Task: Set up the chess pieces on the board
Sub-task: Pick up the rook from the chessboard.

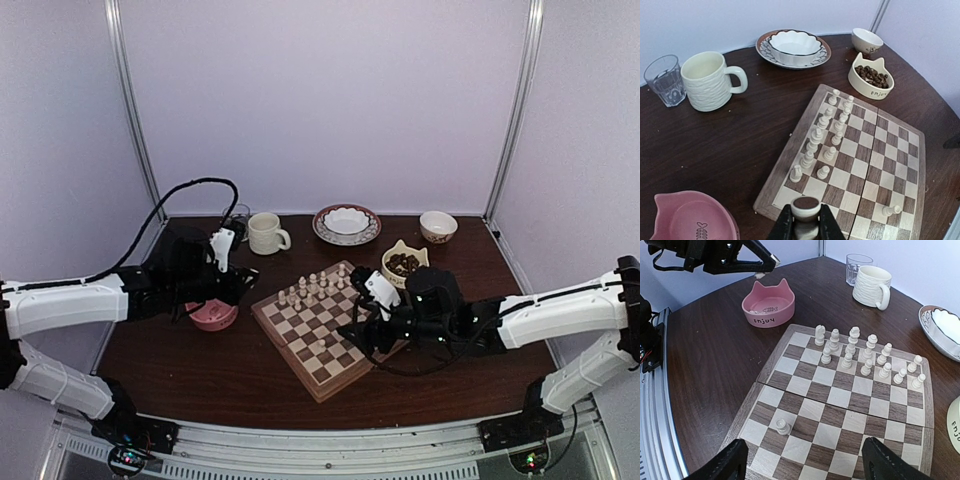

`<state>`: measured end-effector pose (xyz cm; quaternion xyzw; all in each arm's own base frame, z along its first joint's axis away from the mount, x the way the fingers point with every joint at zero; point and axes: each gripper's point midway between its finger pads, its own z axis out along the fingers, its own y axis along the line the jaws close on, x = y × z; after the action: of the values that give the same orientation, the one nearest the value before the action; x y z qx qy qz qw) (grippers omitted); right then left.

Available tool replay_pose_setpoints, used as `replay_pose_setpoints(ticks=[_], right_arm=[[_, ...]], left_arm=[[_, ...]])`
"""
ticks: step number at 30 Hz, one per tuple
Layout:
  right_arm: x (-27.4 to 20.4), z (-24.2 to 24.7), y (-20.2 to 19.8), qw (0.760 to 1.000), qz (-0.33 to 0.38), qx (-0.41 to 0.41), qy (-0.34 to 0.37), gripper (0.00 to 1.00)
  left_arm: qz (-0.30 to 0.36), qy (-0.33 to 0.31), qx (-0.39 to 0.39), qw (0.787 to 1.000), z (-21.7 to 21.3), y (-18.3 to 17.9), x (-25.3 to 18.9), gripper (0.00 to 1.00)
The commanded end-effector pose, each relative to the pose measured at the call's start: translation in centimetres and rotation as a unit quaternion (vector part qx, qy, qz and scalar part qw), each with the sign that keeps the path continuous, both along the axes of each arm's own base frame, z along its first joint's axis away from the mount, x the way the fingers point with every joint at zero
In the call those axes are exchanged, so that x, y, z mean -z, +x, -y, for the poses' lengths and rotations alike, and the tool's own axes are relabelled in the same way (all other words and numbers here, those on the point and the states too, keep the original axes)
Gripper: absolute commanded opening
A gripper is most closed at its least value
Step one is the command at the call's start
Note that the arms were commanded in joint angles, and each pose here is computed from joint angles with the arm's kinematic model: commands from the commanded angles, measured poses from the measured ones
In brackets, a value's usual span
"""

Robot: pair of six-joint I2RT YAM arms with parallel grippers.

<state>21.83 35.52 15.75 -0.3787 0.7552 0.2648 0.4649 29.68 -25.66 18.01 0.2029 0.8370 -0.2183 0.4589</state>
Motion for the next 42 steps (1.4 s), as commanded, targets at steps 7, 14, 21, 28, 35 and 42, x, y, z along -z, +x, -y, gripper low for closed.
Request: replay_pose_setpoints(ticks=[7, 14, 21, 28, 35, 42], right_arm=[[1.9, -2.5, -1.4, 0.991, -0.082, -0.065, -0.089, 0.73], [5.7, -3.0, -0.6, 0.977, -0.115, -0.039, -0.173, 0.56], [7.3, -3.5, -0.1, 0.971, -0.131, -0.027, -0.199, 0.53], [8.4, -4.4, 0.8, 0.968, -0.137, -0.011, -0.210, 0.47], [8.9, -5.0, 1.3, 0.967, -0.139, -0.008, -0.214, 0.38], [8.8, -5.9, 1.1, 0.968, -0.143, -0.020, -0.206, 0.30]], left_arm=[[-0.170, -0.041, -0.200, 0.964, -8.9, 4.2, 6.6, 0.00], [-0.212, 0.017, -0.282, 0.935, -12.1, 4.6, 9.6, 0.00], [-0.224, 0.038, -0.326, 0.917, -14.1, 4.6, 10.6, 0.00], [-0.220, 0.037, -0.324, 0.919, -14.1, 4.7, 10.4, 0.01], [-0.222, 0.030, -0.317, 0.922, -13.8, 4.7, 10.3, 0.02], [-0.219, 0.027, -0.316, 0.923, -13.7, 4.7, 10.0, 0.03]])
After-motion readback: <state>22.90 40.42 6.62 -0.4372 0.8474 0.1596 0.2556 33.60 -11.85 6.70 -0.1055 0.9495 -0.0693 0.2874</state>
